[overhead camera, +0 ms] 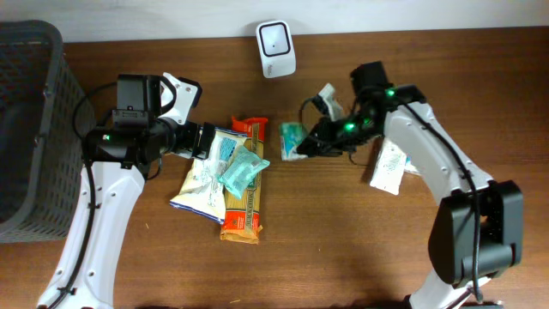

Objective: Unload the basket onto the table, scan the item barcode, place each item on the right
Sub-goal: 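Lift the teal wipes pack up to the scanner, then place the teal wipes pack on the right side of the table, then grasp the light-green pack from the pile with the right gripper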

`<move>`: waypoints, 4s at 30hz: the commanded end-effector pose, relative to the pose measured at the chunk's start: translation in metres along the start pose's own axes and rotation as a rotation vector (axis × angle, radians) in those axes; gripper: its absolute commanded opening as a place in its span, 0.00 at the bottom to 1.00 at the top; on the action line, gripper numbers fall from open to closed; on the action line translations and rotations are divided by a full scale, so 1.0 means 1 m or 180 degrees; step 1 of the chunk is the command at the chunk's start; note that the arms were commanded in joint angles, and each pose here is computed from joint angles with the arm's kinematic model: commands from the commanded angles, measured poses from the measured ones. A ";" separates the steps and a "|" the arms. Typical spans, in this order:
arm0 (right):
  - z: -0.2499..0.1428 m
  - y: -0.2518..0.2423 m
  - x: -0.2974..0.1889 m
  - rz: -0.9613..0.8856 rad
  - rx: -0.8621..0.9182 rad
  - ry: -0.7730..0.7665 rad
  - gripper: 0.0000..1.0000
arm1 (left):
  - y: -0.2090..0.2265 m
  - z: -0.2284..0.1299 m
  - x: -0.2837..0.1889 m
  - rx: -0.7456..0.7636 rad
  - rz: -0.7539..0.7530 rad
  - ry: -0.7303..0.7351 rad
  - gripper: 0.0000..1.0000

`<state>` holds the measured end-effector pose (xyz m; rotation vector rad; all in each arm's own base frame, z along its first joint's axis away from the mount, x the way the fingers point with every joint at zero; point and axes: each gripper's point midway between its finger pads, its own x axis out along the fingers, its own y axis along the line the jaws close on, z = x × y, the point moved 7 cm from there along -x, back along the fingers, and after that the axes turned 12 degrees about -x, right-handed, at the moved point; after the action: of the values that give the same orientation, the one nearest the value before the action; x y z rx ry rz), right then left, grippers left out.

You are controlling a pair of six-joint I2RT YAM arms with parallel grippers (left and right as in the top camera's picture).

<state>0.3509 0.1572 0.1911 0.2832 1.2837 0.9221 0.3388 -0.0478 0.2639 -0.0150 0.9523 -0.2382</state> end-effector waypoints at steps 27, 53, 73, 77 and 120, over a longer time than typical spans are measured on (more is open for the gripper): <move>0.218 -0.040 0.048 -0.4650 -0.3228 -0.1161 0.04 | 0.000 0.003 -0.006 0.0051 0.0007 -0.0064 0.99; -0.026 -0.081 -0.062 -0.1508 0.0805 0.0405 0.71 | 0.000 0.003 -0.006 0.0051 0.0007 -0.0064 0.99; 0.020 0.034 0.162 -0.0607 -0.0400 0.0336 0.73 | 0.000 0.003 -0.006 0.0051 0.0007 -0.0064 0.99; 0.008 0.029 0.182 -0.0595 -0.0495 0.0527 0.46 | 0.000 0.003 -0.006 0.0051 0.0007 -0.0064 0.99; -0.018 -0.063 0.040 -0.1215 0.0351 0.0900 0.47 | 0.000 0.003 -0.006 0.0051 0.0007 -0.0064 0.99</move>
<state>0.3462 0.1471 0.0951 0.0003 1.6626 0.5540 0.3387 -0.0479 0.2645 -0.0151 0.9512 -0.2386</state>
